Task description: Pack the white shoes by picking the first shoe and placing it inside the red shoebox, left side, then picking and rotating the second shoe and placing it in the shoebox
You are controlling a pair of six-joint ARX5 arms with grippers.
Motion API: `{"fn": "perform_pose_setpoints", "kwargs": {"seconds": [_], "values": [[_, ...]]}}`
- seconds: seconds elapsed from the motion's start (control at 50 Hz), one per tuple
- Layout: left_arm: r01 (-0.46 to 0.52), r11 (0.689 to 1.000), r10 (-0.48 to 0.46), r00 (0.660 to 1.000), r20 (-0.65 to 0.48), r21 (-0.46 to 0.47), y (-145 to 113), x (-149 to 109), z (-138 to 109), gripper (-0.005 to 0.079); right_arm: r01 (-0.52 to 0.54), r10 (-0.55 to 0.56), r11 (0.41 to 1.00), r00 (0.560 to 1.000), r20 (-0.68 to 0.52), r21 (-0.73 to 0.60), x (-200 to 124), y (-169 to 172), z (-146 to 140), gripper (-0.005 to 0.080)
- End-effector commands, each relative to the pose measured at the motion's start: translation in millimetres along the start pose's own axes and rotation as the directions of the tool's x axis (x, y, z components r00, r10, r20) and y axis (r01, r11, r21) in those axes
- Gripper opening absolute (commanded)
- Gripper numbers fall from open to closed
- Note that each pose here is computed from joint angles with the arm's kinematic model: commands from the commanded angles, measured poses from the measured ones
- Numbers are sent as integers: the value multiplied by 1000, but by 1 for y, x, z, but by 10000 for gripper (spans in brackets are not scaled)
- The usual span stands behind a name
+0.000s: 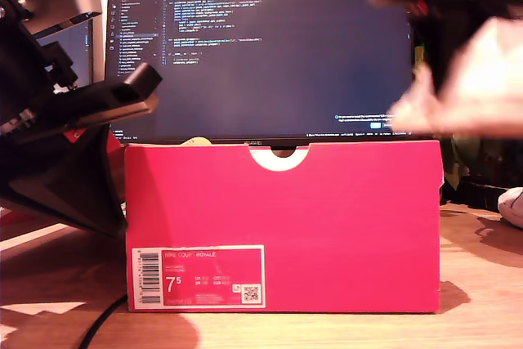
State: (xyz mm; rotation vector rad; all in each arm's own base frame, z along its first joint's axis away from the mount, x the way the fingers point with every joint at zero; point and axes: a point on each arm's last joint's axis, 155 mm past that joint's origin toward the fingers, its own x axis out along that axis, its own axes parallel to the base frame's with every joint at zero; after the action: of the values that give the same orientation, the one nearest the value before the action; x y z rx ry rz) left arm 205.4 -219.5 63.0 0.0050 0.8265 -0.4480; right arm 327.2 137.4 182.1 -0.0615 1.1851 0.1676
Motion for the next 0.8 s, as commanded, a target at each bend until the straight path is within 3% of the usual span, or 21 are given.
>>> {"fn": "perform_pose_setpoints", "kwargs": {"seconds": [0.0,0.32,0.78], "values": [[-5,1000,5,1000,-5,7,1,2,-2,-19,-32,33,999,996,86,-15,-25,15,11,-13],[-4,1000,4,1000,-4,7,1,2,-2,-19,-119,124,992,979,162,-44,-33,69,18,-13],[-5,1000,5,1000,-1,7,1,2,-1,-19,-231,223,972,960,170,29,-25,113,22,-13]]}}
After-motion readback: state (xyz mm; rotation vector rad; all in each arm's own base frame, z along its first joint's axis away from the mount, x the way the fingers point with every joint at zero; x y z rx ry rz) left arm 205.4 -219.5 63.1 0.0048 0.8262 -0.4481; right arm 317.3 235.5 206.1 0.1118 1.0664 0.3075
